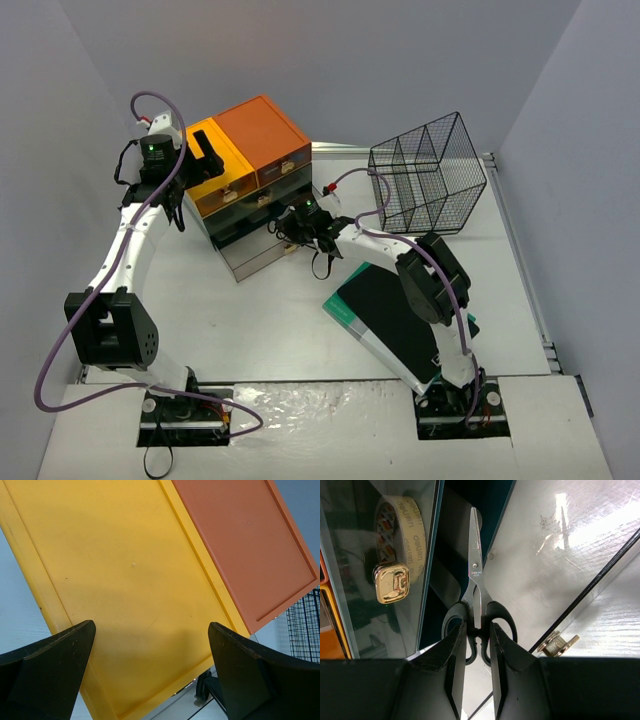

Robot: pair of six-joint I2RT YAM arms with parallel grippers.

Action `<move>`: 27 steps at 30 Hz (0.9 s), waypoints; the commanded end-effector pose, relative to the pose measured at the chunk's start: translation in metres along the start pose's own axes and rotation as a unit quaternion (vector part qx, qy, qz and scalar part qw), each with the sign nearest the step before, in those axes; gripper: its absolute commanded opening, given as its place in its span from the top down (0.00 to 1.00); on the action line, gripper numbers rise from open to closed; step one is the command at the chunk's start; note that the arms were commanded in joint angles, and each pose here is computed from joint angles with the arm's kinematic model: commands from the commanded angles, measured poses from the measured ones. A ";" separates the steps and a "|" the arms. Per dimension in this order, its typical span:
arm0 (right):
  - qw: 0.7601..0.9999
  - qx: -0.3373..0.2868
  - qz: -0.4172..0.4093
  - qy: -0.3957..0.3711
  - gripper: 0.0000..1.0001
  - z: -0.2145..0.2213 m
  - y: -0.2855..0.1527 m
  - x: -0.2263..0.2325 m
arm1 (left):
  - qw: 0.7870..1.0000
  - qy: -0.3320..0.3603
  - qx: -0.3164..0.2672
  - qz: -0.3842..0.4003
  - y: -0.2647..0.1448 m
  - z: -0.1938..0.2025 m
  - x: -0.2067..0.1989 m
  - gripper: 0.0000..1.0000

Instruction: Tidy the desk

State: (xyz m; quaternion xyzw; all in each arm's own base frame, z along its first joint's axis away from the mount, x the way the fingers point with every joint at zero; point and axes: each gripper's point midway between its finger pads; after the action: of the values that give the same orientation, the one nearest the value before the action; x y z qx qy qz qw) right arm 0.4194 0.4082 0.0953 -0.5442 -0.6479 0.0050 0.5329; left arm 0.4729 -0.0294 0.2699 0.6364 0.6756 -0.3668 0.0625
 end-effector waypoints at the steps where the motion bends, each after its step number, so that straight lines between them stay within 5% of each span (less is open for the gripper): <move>1: 0.998 -0.030 -0.055 -0.001 0.75 -0.023 -0.009 0.040 | 0.987 -0.019 0.081 -0.136 -0.010 0.045 0.076 0.03; 12: 0.997 -0.040 -0.062 -0.020 0.59 -0.028 -0.018 0.049 | 0.987 -0.018 0.078 -0.137 -0.011 0.043 0.076 0.03; 20: 0.988 -0.094 -0.056 -0.107 0.56 -0.046 -0.066 0.075 | 0.987 -0.020 0.081 -0.139 -0.009 0.047 0.078 0.03; 27: 0.977 -0.136 0.007 -0.164 0.56 -0.051 -0.105 0.046 | 0.987 -0.022 0.082 -0.139 -0.006 0.049 0.079 0.03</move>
State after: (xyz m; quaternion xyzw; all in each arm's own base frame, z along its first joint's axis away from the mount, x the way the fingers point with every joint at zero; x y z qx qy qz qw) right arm 0.3933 0.4008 0.1487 -0.5661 -0.7129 0.0483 0.4111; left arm 0.4729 -0.0294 0.2699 0.6364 0.6757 -0.3667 0.0626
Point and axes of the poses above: each gripper's point midway between its finger pads, its own y axis out along the fingers, its own x axis along the line the jaws close on, z = x × y, and after that the axes turned 13 degrees about -y, right-handed
